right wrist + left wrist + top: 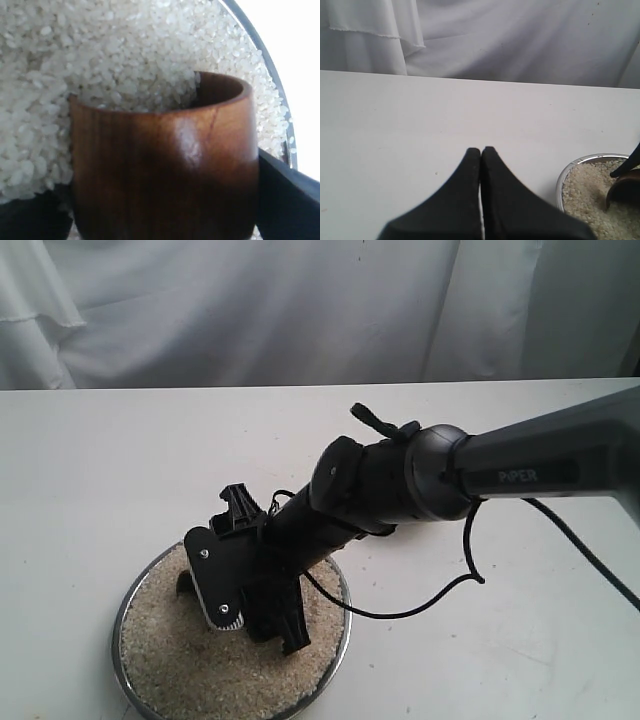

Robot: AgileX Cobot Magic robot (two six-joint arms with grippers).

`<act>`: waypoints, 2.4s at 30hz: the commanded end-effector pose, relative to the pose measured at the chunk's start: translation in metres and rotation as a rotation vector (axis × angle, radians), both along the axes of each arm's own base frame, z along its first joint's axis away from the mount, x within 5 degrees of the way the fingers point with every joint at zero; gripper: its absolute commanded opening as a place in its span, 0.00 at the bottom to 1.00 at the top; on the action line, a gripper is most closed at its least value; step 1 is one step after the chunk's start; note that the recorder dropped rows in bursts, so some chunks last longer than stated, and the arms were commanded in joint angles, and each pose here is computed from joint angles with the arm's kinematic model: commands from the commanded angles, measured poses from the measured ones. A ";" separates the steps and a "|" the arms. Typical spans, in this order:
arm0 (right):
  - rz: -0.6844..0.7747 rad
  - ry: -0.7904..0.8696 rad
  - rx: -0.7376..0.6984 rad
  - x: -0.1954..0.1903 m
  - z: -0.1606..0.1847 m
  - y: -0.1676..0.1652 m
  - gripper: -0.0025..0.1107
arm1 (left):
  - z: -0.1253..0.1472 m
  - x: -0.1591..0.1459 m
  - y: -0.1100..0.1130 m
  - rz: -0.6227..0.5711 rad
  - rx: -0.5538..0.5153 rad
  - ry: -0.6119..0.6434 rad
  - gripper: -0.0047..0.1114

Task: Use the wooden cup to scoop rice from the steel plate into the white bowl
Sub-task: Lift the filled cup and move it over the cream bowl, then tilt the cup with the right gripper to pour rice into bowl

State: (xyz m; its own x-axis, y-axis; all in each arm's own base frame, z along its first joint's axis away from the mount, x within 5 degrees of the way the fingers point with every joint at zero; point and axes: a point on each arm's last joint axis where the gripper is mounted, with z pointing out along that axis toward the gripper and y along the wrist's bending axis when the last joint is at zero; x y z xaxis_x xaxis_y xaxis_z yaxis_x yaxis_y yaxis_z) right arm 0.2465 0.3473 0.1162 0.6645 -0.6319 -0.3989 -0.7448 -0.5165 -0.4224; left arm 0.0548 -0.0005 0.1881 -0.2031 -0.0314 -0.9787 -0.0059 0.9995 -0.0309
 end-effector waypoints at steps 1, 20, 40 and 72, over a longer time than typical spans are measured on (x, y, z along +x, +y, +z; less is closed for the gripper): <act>-0.033 0.069 0.026 0.000 0.005 -0.004 0.02 | -0.001 0.000 0.000 -0.001 -0.004 -0.007 0.04; -0.169 0.270 0.255 0.031 0.070 -0.039 0.02 | -0.001 0.000 0.000 -0.001 -0.004 -0.007 0.04; -0.377 0.207 0.327 0.086 0.091 -0.103 0.02 | -0.001 0.000 0.000 -0.001 -0.004 -0.007 0.04; -0.373 -0.416 -0.111 0.147 0.080 -0.193 0.02 | -0.001 0.000 0.000 -0.001 -0.004 -0.007 0.04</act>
